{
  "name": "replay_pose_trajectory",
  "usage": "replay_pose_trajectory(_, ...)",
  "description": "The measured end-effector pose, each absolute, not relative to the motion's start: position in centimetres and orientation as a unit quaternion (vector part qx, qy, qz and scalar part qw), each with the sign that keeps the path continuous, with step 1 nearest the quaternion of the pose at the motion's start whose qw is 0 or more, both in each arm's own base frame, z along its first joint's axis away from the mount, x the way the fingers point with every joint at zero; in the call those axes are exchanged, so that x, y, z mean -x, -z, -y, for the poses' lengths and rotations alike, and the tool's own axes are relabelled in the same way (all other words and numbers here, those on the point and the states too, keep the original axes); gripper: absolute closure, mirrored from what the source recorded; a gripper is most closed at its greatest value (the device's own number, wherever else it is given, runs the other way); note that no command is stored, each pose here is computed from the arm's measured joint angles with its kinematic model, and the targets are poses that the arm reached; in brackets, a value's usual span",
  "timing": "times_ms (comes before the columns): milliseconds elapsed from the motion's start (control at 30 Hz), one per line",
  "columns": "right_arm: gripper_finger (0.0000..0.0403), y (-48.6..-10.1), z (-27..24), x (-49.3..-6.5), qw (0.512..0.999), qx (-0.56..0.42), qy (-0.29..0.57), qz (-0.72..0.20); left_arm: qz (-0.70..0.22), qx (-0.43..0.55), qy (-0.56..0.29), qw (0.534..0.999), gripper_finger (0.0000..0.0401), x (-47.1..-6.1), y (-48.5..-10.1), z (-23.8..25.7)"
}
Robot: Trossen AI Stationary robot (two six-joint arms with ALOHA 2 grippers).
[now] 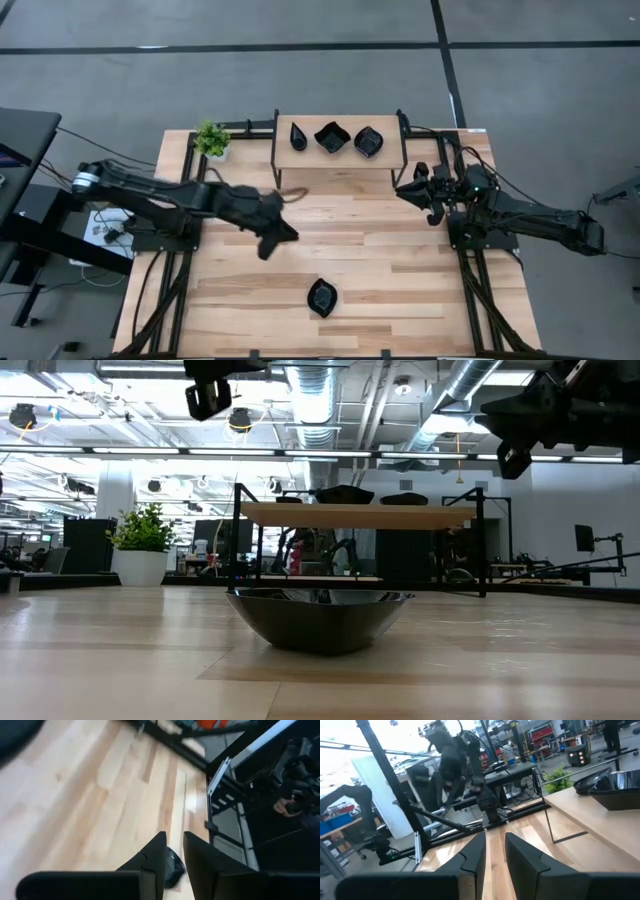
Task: Pick & Place Mini shaped plates
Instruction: Stack the leaf shaped plate on top of the leaf shaped plates on the shelf
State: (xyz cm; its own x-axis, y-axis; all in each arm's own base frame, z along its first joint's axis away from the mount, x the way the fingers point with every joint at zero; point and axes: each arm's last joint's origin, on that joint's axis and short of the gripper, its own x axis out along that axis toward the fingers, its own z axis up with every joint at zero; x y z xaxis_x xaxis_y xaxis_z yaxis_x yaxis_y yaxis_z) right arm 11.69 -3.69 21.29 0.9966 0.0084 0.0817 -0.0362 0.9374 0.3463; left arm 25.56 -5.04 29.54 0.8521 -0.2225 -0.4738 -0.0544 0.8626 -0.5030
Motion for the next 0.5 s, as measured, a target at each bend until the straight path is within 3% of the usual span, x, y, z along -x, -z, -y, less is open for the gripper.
replay_pose_trajectory(200,0.0334,-21.3,3.6,-11.7,0.983,-0.176,-0.024,0.036,-0.329,0.348,0.018,0.878,0.0335,-28.0,-27.1,8.0)
replay_pose_trajectory(500,0.0334,-21.2,3.6,-11.7,0.984,-0.173,-0.031,0.033,-0.344,0.500,-0.129,0.784,0.0335,-28.3,-22.9,13.6)
